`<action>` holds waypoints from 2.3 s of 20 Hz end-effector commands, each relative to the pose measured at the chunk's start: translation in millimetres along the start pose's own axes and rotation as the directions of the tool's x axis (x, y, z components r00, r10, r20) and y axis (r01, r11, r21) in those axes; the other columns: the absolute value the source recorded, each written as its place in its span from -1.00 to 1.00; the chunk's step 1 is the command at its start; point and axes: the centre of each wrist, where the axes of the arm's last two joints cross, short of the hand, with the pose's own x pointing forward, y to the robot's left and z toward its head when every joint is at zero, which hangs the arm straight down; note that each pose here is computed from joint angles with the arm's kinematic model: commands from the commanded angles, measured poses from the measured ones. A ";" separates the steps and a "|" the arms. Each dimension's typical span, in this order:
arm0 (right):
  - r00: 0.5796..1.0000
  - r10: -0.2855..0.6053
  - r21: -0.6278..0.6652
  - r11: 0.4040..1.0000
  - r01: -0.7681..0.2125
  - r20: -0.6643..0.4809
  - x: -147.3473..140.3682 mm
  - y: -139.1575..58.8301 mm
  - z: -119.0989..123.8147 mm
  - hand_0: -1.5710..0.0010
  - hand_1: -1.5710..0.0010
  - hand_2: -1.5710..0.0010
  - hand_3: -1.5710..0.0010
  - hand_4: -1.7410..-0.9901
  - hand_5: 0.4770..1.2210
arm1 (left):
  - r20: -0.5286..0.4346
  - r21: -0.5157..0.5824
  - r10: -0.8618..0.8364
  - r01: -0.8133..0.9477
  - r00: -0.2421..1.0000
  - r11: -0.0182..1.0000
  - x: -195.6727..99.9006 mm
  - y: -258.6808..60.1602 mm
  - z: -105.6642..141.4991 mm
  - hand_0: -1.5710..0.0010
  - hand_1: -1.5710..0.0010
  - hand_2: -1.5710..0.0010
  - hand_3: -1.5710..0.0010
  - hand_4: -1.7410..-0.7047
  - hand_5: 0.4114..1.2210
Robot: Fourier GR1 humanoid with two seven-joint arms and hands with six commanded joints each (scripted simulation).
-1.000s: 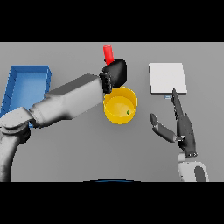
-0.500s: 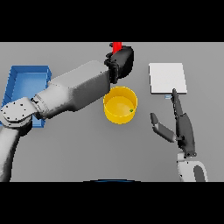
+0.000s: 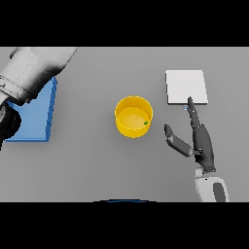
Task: Pick up the red beaker and tilt it to pour out 1 green nut into yellow bowl. Pick up the yellow bowl and place it on the metallic measuring scale.
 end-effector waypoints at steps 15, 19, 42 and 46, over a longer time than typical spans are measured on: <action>0.997 -0.070 0.053 0.996 0.068 0.030 -5.5 -2.5 -2.1 1.00 1.00 1.00 1.00 0.56 -0.49 | -0.617 0.408 0.787 -0.861 -0.013 0.305 -103.0 -230.6 89.8 -1.00 -1.00 -1.00 -0.98 -1.00 1.00; 0.998 -0.040 0.078 0.996 0.036 0.043 -7.0 -1.2 -2.9 1.00 1.00 1.00 1.00 0.47 -0.41 | -0.621 0.491 0.759 -0.852 -0.197 0.180 -84.3 -261.1 106.4 -1.00 -1.00 -1.00 -0.86 -1.00 1.00; 0.999 -0.033 0.069 0.997 0.031 0.031 -8.1 -4.9 -5.3 1.00 1.00 1.00 1.00 0.56 -0.47 | -0.645 0.305 0.691 -0.939 -0.328 -0.161 25.7 -297.0 209.5 -0.02 0.10 0.15 0.28 0.68 -0.33; 0.999 -0.030 0.075 0.997 0.027 0.038 -4.6 -1.2 -6.5 1.00 1.00 1.00 1.00 0.58 -0.43 | -0.668 0.236 0.708 -0.968 -0.229 -0.090 27.8 -298.3 206.5 0.58 0.63 0.65 0.70 0.91 -0.42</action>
